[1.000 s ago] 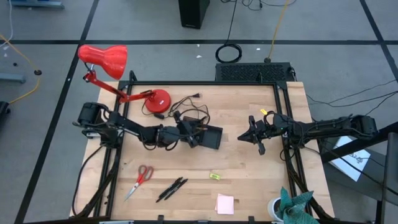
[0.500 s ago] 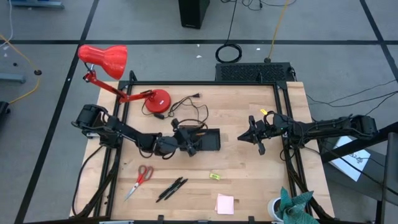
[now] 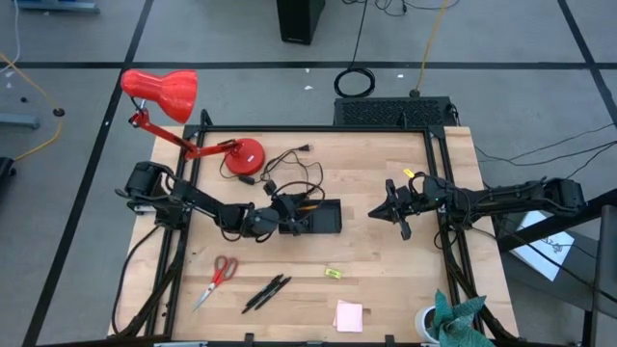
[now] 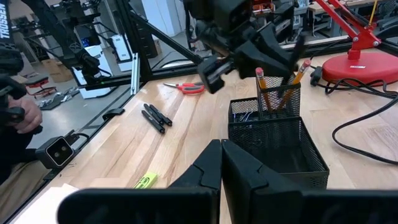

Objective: Pick and place office supplies into organizer
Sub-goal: Put the black pen into the desk organizer

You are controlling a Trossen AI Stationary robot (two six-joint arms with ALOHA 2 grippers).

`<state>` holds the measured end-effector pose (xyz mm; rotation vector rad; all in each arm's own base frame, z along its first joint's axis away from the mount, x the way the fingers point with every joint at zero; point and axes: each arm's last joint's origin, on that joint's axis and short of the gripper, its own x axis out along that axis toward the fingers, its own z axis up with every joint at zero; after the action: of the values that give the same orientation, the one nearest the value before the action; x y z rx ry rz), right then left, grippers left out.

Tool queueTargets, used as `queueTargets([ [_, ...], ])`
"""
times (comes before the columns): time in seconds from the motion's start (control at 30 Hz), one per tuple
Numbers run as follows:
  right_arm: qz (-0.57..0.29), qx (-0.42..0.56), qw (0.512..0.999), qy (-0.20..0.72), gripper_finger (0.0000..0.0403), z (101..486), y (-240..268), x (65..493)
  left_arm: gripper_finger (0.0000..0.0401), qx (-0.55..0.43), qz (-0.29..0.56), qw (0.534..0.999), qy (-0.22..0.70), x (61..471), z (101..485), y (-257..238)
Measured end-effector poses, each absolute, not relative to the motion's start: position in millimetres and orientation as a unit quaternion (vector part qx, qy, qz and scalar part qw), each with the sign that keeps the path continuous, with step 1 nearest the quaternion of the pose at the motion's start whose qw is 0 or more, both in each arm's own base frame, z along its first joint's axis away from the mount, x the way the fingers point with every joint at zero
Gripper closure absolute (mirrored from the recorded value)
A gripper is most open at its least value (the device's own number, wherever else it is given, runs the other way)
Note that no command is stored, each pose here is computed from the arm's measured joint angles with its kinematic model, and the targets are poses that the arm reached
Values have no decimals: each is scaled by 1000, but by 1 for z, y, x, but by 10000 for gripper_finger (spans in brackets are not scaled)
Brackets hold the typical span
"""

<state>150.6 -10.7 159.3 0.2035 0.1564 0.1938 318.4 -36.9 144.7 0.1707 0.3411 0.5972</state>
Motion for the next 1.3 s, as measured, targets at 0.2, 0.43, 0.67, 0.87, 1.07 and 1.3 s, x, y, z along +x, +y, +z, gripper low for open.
queueTargets([
  [0.2, 96, 99, 987, 79, 399, 159, -11, 151, 371, 96, 272, 943, 167, 320, 141, -43],
  [0.43, 96, 98, 987, 78, 399, 159, -11, 151, 367, 80, 263, 947, 166, 321, 140, -42],
  [0.67, 96, 98, 988, 77, 399, 159, -11, 151, 323, 69, 258, 949, 165, 321, 140, -42],
  [0.87, 96, 98, 988, 78, 399, 159, -11, 151, 298, 66, 254, 951, 165, 321, 140, -43],
  [1.07, 95, 98, 988, 78, 399, 159, -11, 151, 299, 92, 243, 951, 167, 319, 148, -45],
  [1.3, 95, 98, 988, 78, 399, 159, -11, 151, 304, 165, 235, 934, 211, 316, 219, -76],
])
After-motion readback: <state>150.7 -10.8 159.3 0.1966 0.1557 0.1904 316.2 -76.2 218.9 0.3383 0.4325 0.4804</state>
